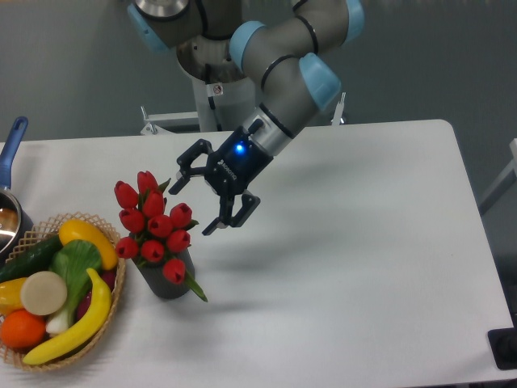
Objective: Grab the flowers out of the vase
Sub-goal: 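Move the open gripper toward the red tulip stems above the vase, then advance the gripper around the tulip stems and close it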
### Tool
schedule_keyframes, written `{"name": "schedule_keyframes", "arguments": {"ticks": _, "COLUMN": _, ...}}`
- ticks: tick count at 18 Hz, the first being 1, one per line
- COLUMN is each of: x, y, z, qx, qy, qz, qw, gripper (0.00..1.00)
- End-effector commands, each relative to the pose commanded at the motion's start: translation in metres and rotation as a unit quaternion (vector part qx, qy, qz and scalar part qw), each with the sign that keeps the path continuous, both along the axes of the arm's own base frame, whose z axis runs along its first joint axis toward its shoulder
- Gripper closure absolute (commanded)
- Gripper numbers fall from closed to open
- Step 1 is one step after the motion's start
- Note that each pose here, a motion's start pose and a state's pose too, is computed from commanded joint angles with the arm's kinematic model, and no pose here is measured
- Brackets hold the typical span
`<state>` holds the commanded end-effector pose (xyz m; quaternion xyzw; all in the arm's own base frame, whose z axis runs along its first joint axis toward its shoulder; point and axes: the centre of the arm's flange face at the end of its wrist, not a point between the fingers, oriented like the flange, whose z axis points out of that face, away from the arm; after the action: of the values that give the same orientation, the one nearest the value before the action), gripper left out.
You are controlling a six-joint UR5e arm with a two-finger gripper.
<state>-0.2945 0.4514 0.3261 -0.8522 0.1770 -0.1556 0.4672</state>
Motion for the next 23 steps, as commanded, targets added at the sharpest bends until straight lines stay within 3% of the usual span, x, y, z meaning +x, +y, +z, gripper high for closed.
{"name": "schedule_keyframes", "arguments": {"ticks": 5, "x": 0.001, "y": 0.015, "z": -0.012, "qx": 0.012, "qy": 0.019, "qz": -0.013, "qw": 0.9997, "gripper": 0.0}}
{"name": "schedule_keyframes", "arguments": {"ticks": 23, "x": 0.019, "y": 0.044, "z": -0.025, "qx": 0.01, "qy": 0.012, "qz": -0.041, "qw": 0.999, "gripper": 0.0}}
